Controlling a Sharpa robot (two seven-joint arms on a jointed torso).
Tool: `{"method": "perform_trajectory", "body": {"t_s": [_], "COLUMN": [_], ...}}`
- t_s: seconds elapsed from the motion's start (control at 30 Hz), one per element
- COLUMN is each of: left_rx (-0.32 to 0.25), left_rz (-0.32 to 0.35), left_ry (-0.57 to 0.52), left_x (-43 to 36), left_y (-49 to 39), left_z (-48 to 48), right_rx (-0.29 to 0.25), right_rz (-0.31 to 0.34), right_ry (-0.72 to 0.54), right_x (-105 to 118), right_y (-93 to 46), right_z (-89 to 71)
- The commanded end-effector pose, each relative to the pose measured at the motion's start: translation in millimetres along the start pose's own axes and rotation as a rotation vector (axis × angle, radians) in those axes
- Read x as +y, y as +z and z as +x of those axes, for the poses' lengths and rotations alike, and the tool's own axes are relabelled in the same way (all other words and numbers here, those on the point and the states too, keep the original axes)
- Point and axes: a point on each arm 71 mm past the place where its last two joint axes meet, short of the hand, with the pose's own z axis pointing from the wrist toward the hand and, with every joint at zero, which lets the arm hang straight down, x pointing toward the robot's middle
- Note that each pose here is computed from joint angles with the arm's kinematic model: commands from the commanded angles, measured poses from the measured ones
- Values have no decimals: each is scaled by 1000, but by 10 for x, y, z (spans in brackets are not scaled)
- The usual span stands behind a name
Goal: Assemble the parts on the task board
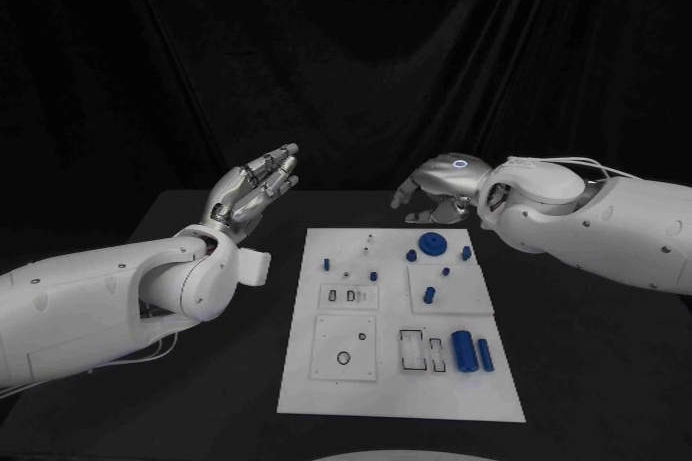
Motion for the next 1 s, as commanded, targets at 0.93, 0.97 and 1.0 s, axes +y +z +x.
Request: {"method": "perform_trajectory", "body": {"t_s": [0.93, 0.97, 1.0], "left_rx": [54, 55, 56], "left_rz": [69, 69, 69], "left_ry": [-35, -36, -37], "left_x": [-40, -39, -37], "left_y": [48, 50, 51], "left_z": [23, 24, 25], "right_rx": [157, 159, 160], "right_rz": [96, 100, 102], "right_ry": [-31, -31, -32], "right_x": [18, 14, 10], "right_y": [14, 12, 10], "right_z": [453, 462, 470]}}
